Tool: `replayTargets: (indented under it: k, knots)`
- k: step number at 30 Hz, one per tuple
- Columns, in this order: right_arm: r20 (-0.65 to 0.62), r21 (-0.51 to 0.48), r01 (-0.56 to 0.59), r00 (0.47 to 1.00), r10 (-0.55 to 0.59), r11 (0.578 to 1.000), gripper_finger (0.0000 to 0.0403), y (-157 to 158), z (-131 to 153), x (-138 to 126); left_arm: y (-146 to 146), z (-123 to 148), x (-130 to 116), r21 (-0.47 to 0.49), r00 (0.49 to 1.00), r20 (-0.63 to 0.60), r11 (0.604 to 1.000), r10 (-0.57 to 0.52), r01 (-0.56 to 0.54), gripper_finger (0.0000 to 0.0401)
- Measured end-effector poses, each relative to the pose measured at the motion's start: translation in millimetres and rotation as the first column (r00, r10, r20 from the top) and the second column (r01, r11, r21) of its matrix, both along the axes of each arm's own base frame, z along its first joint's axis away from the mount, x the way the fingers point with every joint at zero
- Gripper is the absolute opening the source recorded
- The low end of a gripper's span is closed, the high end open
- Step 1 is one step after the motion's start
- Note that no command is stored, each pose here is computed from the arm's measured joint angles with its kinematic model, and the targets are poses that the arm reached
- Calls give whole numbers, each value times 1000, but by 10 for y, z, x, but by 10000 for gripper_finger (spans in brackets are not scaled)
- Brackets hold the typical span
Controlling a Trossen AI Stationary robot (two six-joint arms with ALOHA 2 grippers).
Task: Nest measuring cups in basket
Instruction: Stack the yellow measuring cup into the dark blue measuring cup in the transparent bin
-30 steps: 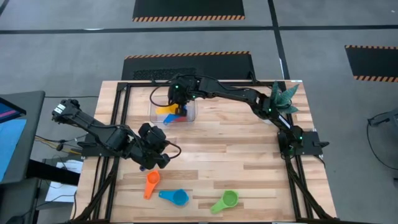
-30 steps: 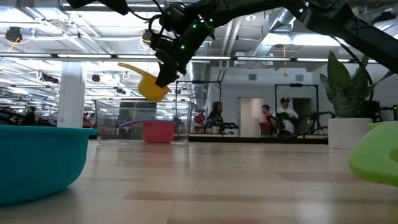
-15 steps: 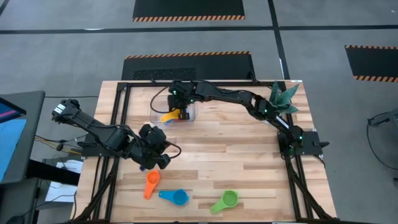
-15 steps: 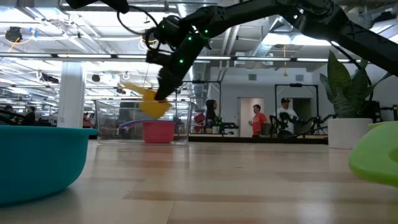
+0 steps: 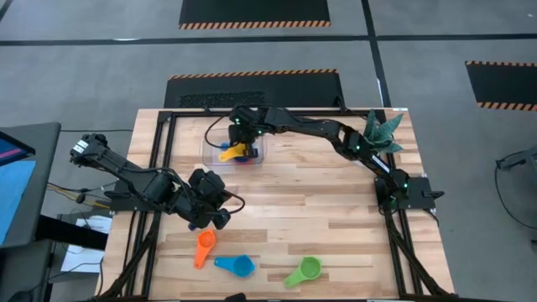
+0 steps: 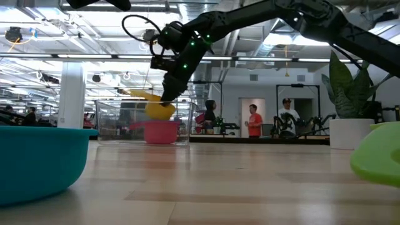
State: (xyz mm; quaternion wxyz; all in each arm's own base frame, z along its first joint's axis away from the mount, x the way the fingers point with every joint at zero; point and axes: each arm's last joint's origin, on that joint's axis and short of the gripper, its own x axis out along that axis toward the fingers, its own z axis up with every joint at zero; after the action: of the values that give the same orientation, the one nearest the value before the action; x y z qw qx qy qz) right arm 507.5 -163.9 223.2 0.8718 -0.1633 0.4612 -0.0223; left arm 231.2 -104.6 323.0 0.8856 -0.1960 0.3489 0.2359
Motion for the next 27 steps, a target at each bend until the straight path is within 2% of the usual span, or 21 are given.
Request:
replayTargets:
  k: [3,6,10,15,18,27]
  knots:
    - [-25,19,23,999,-22,1000,7,19,-17,-18,0,0,0,0,1000,0,1000,0,0,0]
    - [-14,47,134,991,-133,990,7,53,-16,-7,0,0,0,1,1000,0,1000,0,0,0]
    - [11,114,293,955,-296,949,8,55,-12,-3,0,0,0,7,1000,-2,1000,-6,6,0]
    - [-25,165,376,926,-377,912,8,66,-36,-36,1,0,0,19,1000,-8,1000,-18,18,0]
    - [-61,207,444,895,-441,872,8,89,-57,-63,2,-2,-3,21,1000,-11,1000,-19,20,0]
    - [-89,330,615,776,-625,716,8,87,-65,-82,4,-4,-5,22,1000,-15,1000,-20,20,0]
